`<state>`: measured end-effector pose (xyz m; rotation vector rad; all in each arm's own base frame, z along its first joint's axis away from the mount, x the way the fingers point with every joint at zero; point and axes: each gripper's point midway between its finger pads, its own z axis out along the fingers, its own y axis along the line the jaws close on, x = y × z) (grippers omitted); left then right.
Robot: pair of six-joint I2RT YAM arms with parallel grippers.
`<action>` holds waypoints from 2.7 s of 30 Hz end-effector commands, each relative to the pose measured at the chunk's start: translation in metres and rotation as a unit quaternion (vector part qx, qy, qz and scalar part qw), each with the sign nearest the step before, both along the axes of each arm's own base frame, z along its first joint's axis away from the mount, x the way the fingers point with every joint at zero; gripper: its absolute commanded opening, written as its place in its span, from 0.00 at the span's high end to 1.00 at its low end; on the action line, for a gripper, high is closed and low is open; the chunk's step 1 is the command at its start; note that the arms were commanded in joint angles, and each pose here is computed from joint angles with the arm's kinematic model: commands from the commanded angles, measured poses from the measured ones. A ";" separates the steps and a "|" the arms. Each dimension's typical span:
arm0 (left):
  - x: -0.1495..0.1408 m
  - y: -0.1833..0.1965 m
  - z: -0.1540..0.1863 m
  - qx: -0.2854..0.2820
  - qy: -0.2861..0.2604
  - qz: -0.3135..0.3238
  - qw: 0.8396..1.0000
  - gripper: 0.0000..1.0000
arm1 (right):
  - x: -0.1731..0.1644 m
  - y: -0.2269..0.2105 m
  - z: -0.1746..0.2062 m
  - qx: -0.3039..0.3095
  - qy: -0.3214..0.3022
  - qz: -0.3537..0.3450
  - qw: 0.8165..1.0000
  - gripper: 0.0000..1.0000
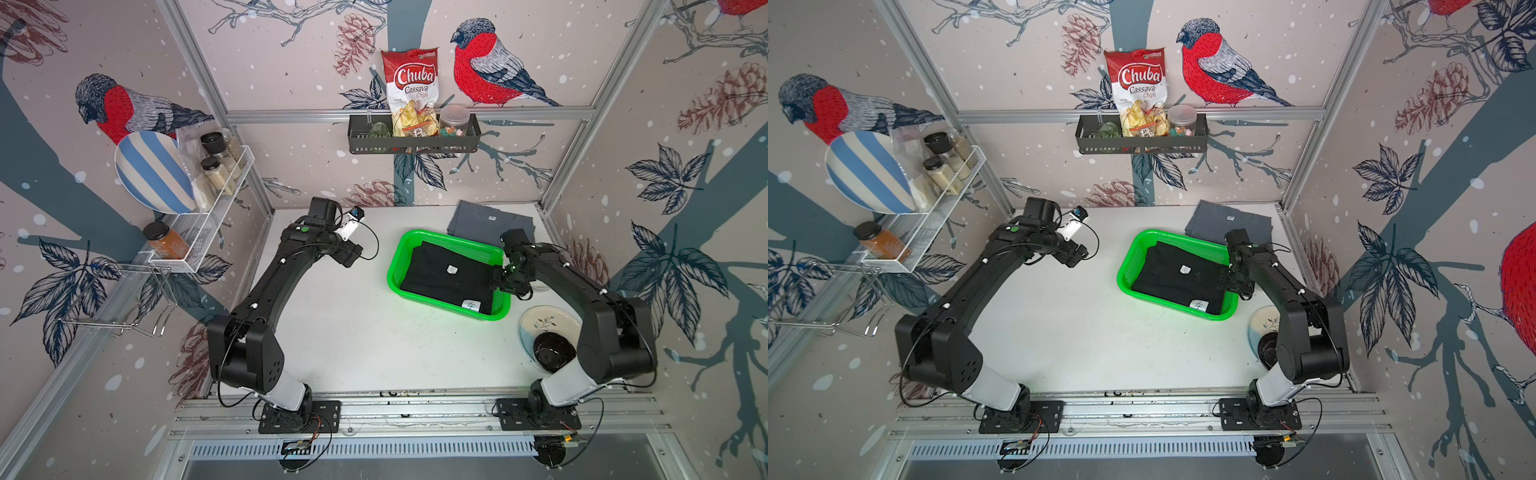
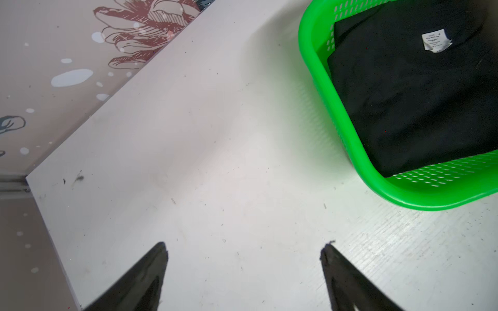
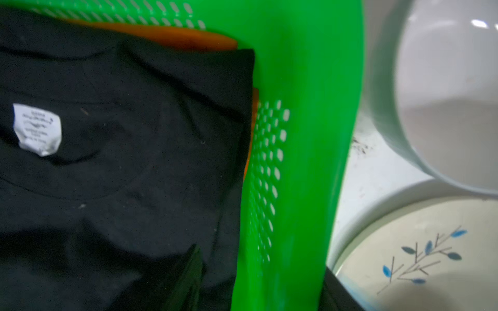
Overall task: Put the folded t-shirts into the basket
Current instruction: Move the bin to the center of the board, then adjust the T-shirt in the bin.
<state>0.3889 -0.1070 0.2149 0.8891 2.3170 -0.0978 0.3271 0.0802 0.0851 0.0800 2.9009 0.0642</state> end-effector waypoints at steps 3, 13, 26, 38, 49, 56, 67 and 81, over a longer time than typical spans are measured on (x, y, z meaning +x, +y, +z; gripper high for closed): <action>-0.028 0.023 -0.004 -0.008 0.006 0.010 1.000 0.12 | 0.012 0.053 -0.002 -0.022 -0.004 0.152 0.988 0.53; -0.061 0.041 -0.006 0.012 -0.010 0.012 1.000 0.12 | 0.054 0.145 -0.003 -0.029 -0.019 0.267 0.963 0.60; -0.080 0.042 -0.014 0.013 0.000 0.008 1.000 0.12 | 0.040 0.193 0.012 0.026 -0.030 0.398 0.916 0.65; -0.079 0.046 -0.020 -0.003 0.001 0.048 0.999 0.09 | 0.069 0.184 0.053 0.067 -0.062 0.232 0.968 0.46; -0.081 0.054 -0.015 -0.018 0.006 0.100 0.995 0.04 | -0.006 0.221 0.098 0.017 -0.044 0.139 0.989 0.41; -0.093 0.034 -0.040 -0.015 0.022 0.008 1.000 0.04 | -0.046 0.241 0.044 0.003 0.066 0.182 0.981 0.57; -0.097 0.043 -0.106 0.119 0.016 -0.040 0.992 0.05 | -0.020 0.175 -0.023 -0.069 0.114 0.117 0.984 0.84; -0.099 0.048 -0.113 0.123 0.021 -0.028 0.992 0.05 | -0.031 0.261 0.067 0.052 0.064 0.204 0.975 0.85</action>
